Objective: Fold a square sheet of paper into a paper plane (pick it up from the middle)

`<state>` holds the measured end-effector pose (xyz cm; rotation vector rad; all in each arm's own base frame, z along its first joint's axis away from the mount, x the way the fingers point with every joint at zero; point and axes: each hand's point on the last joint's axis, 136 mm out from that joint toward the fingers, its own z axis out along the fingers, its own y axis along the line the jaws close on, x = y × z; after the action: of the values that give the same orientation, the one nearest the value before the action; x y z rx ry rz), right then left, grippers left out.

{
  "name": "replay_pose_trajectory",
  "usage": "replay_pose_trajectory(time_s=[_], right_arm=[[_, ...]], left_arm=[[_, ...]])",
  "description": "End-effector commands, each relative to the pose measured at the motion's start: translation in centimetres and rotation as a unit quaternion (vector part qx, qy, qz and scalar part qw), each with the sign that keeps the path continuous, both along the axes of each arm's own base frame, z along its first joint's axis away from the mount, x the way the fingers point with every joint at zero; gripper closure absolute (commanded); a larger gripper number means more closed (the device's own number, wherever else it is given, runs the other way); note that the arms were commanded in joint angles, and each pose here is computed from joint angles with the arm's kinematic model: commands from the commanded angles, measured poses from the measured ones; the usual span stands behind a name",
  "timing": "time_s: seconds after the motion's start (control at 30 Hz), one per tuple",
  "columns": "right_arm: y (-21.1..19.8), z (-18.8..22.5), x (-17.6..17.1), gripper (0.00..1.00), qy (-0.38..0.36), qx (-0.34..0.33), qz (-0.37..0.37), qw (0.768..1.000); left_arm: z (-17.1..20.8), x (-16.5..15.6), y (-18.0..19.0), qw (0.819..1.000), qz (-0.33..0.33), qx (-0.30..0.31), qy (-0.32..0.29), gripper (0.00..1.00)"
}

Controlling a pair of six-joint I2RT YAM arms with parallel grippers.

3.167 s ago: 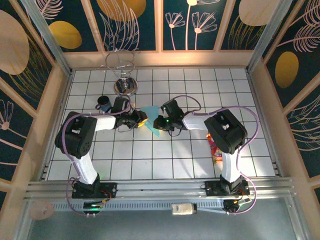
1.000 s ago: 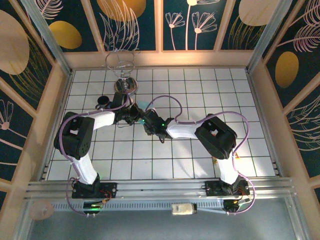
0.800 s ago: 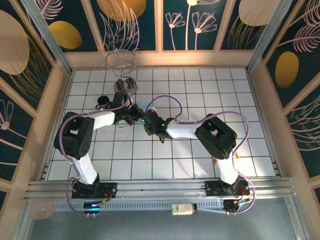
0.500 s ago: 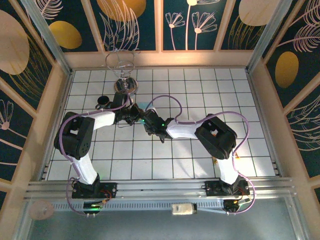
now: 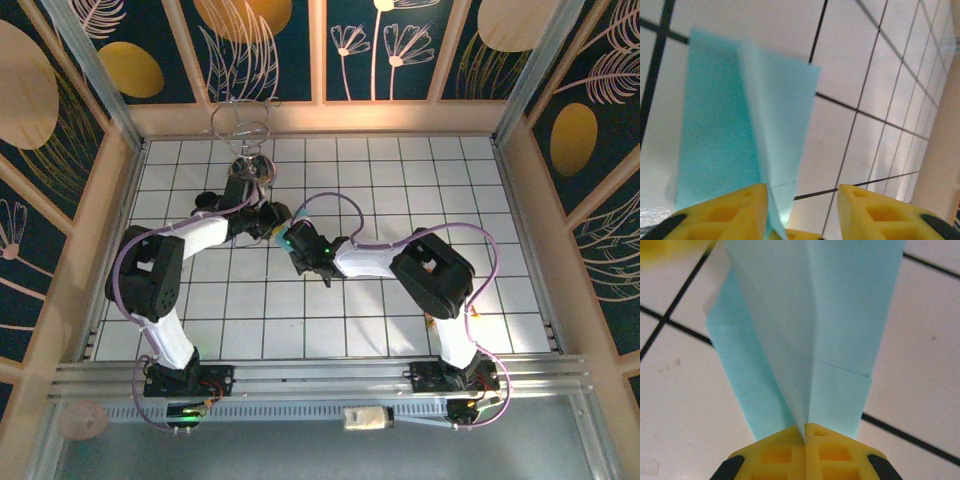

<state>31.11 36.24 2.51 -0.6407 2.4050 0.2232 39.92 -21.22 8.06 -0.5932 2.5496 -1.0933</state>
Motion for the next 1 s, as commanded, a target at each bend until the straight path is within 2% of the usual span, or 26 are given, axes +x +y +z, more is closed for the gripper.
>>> replay_pose_trajectory(time_s=[0.0, 0.03, 0.2, 0.37, 0.53, 0.77, 0.97], right_arm=[[0.0, 0.9, -1.3, 0.96, 0.029, 0.035, 0.034, 0.998], [0.0, 1.0, -1.6, 0.96, 0.038, 0.050, 0.042, 0.997], [0.3, 2.0, -2.4, 0.96, 0.078, 0.126, 0.067, 0.987], [0.4, 2.9, -3.0, 0.96, 0.117, 0.190, 0.087, 0.971], [0.1, 3.2, -3.1, 0.96, 0.156, 0.241, 0.095, 0.953], [-0.3, 2.5, -3.3, 0.96, 0.183, 0.259, 0.091, 0.944], [-0.2, 1.5, -3.6, 0.95, 0.201, 0.256, 0.089, 0.941]], left_arm=[[2.9, 1.2, 1.0, 0.999, 0.007, 0.012, -0.043, 0.53], [4.4, 1.2, 1.2, 0.998, 0.010, 0.011, -0.064, 0.51], [5.3, 0.3, 1.8, 0.996, 0.023, 0.004, -0.082, 0.47], [4.4, -1.7, 2.2, 0.996, 0.027, -0.013, -0.085, 0.46], [4.2, -3.4, 1.7, 0.994, 0.020, -0.055, -0.095, 0.46], [3.6, -5.4, 0.9, 0.989, 0.022, -0.120, -0.088, 0.48], [2.8, -6.3, 0.4, 0.989, 0.018, -0.126, -0.076, 0.50]])
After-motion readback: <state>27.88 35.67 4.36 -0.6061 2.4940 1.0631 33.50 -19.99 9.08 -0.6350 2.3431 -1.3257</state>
